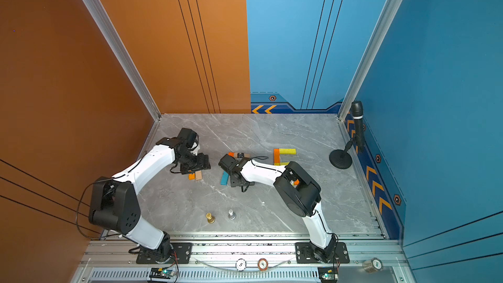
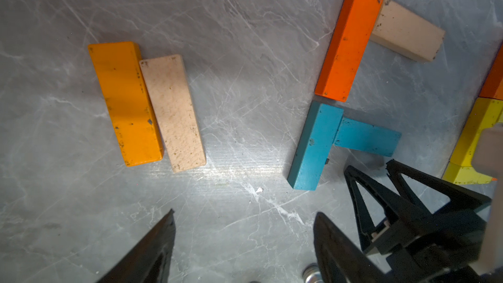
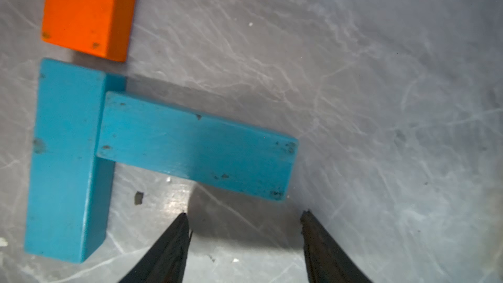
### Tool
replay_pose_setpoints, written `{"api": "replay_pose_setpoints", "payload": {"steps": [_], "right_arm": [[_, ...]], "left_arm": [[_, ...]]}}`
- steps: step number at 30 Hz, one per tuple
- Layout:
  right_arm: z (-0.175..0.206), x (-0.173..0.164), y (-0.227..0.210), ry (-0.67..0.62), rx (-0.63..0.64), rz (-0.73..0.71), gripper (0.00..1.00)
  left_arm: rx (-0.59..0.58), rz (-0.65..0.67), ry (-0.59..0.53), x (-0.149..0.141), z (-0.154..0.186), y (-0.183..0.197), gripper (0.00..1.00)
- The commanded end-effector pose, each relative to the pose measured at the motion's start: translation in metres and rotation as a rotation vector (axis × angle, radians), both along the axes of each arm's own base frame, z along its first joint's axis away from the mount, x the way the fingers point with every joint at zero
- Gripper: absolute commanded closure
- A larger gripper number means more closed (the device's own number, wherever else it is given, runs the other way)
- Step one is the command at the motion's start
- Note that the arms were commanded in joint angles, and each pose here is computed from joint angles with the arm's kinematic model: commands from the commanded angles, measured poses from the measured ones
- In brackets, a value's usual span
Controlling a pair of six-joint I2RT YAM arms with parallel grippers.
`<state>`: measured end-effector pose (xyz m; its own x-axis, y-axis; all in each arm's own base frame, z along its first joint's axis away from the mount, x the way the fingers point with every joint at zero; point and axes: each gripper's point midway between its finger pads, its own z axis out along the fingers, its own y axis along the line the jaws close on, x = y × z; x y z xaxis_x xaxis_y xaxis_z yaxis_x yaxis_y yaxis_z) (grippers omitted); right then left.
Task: Assemble the number 6 with building blocks
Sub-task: Assemble the building block at the center of the board.
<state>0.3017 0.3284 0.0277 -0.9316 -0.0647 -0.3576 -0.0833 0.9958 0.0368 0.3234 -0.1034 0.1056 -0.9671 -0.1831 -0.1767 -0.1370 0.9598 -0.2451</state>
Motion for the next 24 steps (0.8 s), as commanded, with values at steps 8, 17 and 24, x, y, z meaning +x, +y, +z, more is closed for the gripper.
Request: {"api": "replay_pose_setpoints", "payload": {"steps": [8, 17, 24], "right_arm": [[-0.0147, -0.0066, 0.0024, 0.029, -0.006, -0.104, 0.34], [-0.0185, -0.0078, 0.0069, 0.051, 0.008, -0.165, 0.39], [-0.0194, -0.0051, 0.0062, 0.050, -0.019, -0.189, 0.39]], "left_arm": [[-0.039, 0.005, 0.014, -0.0056, -0.0003, -0.0029, 0.20], [-0.057, 0.006, 0.015, -0.0058, 0.0004, -0.0058, 0.20], [-0.064, 0.005, 0.016, -0.0056, 0.0001, -0.0071, 0.20]]}}
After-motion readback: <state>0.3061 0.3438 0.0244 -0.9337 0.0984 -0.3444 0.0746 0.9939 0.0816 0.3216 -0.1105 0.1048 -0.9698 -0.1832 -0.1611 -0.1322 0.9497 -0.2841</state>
